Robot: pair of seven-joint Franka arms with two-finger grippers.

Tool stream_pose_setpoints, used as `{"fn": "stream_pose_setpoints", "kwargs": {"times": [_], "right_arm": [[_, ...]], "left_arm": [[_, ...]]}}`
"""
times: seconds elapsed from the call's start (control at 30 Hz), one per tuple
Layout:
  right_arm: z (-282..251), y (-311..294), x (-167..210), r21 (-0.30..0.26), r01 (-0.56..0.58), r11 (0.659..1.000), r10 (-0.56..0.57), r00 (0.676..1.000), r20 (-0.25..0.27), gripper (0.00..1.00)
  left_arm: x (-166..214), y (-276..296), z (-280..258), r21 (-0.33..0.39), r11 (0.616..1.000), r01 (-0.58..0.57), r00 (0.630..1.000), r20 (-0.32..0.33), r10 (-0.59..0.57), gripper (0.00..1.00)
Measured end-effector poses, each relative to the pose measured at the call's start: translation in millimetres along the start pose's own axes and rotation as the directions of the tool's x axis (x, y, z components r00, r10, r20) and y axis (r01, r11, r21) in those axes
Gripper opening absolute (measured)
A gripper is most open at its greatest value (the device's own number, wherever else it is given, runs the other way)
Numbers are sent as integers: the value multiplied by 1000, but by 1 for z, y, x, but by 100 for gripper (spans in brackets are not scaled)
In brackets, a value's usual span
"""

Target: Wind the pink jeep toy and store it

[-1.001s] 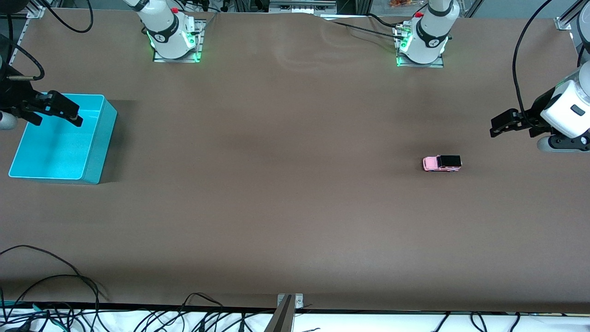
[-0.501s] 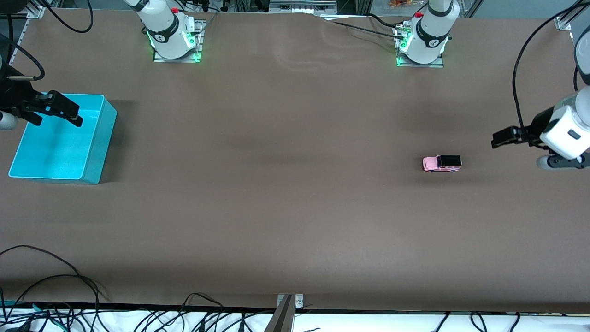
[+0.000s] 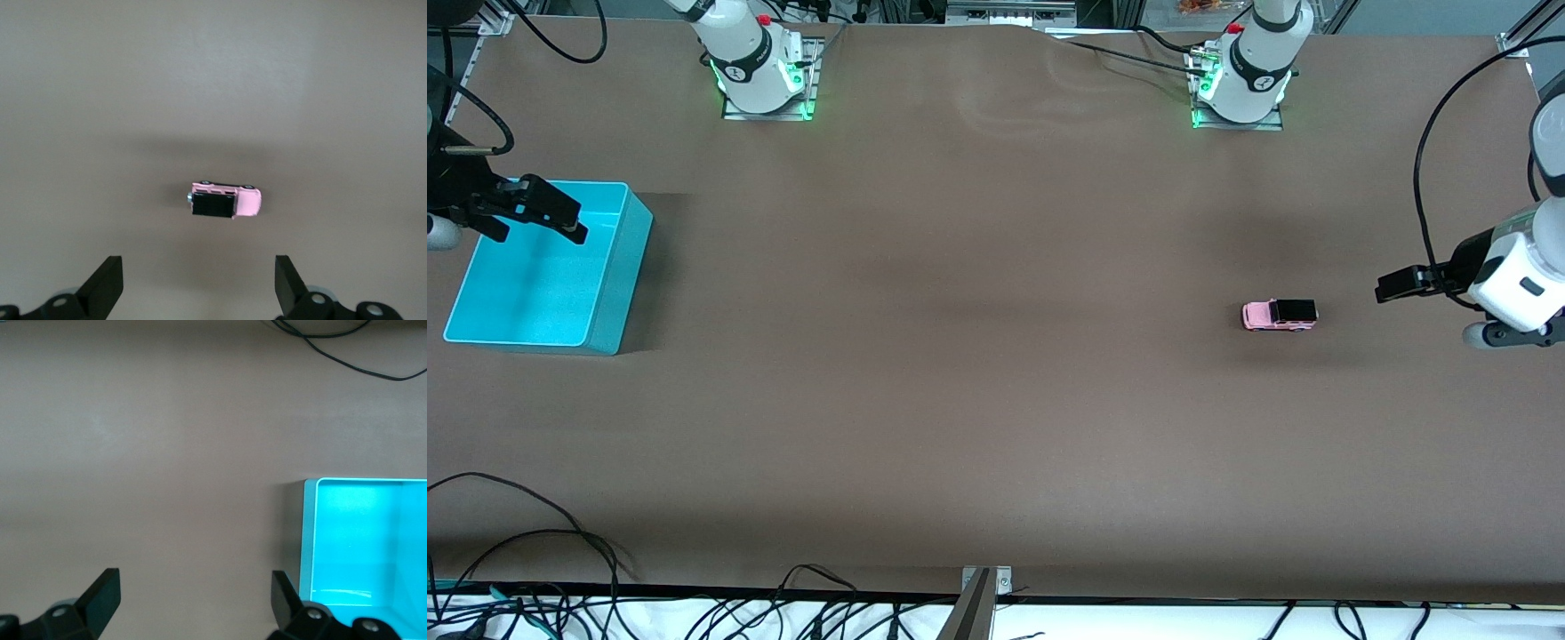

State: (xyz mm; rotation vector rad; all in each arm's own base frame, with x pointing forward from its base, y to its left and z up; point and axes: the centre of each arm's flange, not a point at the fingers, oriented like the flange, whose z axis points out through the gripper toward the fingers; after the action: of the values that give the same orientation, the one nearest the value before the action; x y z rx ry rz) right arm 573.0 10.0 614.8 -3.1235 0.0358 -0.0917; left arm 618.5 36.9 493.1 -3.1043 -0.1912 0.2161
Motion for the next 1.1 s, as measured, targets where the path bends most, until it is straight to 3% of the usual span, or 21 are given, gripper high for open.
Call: {"fn": "stream_pose_setpoints", "kwargs": {"times": [0.27, 0.67, 0.87, 0.93, 0.97, 1.1], "right_arm": [[0, 0, 0, 0, 0, 1000, 0, 1000, 0, 100], [0, 0, 0, 0, 0, 1000, 0, 1000, 0, 100], [0, 0, 0, 0, 1, 1000, -1, 1000, 0, 100], [0, 0, 0, 0, 1, 1000, -1, 1000, 0, 100], [0, 0, 0, 0, 1, 1000, -1, 1000, 0, 100], [0, 0, 0, 0, 1, 1000, -1, 1000, 0, 100]], "left_arm": [[17, 10, 33, 24, 994, 104, 995, 8, -104, 100], [17, -22, 80, -9, 958, 286, 957, 50, -285, 100], [14, -46, 86, -16, 913, 408, 912, 42, -407, 100], [14, -47, 89, -20, 890, 455, 890, 29, -454, 100], [14, -41, 96, -26, 862, 507, 862, 18, -507, 100], [14, -39, 98, -25, 849, 527, 850, 18, -527, 100]]}}
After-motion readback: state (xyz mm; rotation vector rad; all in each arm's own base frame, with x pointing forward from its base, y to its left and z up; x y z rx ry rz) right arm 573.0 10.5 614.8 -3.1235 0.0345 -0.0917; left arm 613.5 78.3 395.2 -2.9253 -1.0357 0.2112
